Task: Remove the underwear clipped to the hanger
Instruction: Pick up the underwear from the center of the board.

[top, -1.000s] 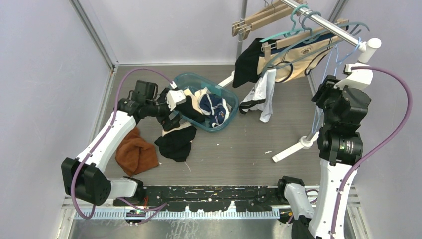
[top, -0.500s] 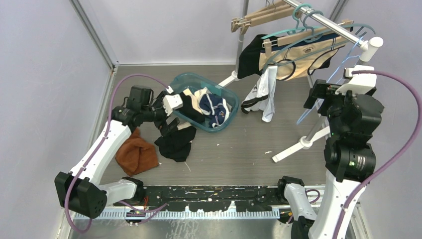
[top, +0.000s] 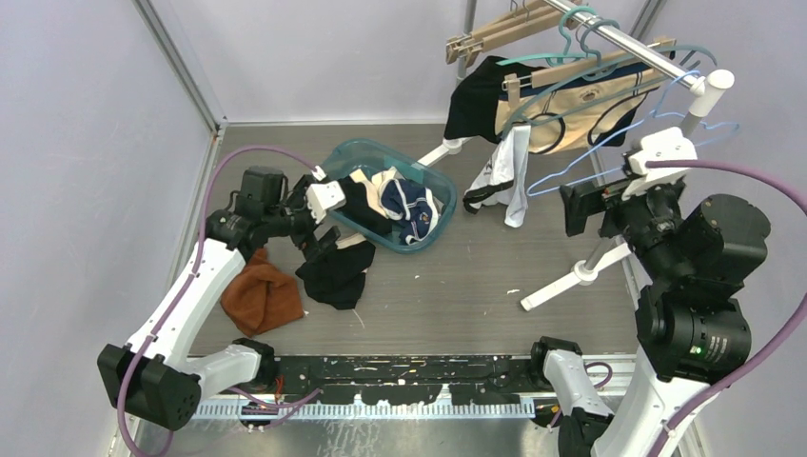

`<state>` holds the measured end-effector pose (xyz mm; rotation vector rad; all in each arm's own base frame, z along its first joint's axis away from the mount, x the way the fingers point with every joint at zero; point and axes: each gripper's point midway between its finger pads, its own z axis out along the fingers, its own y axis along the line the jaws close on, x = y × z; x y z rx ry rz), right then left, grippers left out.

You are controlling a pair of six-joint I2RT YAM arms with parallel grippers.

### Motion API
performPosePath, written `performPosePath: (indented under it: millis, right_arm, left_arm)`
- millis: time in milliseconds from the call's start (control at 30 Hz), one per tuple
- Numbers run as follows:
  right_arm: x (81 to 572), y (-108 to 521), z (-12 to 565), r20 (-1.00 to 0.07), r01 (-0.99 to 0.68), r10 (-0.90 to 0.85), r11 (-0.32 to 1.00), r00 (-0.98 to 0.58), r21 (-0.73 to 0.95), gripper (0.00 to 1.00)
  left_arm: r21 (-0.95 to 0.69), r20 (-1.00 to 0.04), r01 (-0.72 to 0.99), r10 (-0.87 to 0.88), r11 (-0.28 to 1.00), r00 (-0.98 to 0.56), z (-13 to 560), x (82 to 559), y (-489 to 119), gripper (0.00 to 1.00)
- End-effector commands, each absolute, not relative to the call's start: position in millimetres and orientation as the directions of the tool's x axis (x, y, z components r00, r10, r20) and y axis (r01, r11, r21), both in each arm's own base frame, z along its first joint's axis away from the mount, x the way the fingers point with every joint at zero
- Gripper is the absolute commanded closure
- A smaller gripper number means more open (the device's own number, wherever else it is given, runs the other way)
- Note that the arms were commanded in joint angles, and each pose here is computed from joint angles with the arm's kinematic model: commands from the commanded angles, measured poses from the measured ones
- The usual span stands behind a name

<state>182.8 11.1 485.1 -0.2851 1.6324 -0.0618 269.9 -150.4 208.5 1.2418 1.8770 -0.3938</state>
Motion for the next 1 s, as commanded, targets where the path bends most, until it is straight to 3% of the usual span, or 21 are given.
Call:
performPosePath:
  millis: [0,267,500,733,967]
  right_arm:
    - [182.8,62.5,475.8,-0.957,-0.482,-0.289,0.838,0.004,-0.255,0.0]
    - [210.7,88.0,449.5,-0.971,-0.696,-0.237,0.703,-0.035,-0.147,0.01]
    - [240.1,99.3,447.6,-0.975,-0.777,-0.219,0.62,-0.039,-0.108,0.02]
    - [276.1,159.0,415.8,-0.941,-0.83,-0.335,0.54,-0.057,-0.142,0.02]
    - [271.5,214.3,352.6,-0.889,-0.908,-0.454,0.394,-0.06,-0.14,0.01]
  left_arm:
    - [0.199,-0.786,0.853,0.598,0.483,-0.156,215.0,276.8,-150.6,0.02]
    - [0.158,-0.74,0.806,0.609,0.57,-0.286,205.8,280.6,-136.7,0.02]
    - [0.147,-0.707,0.792,0.623,0.593,-0.335,189.9,274.3,-127.9,0.02]
    - [0.179,-0.676,0.769,0.645,0.614,-0.357,184.2,271.4,-115.3,0.02]
    - [0.184,-0.583,0.792,0.714,0.582,-0.388,166.6,252.3,-98.0,0.02]
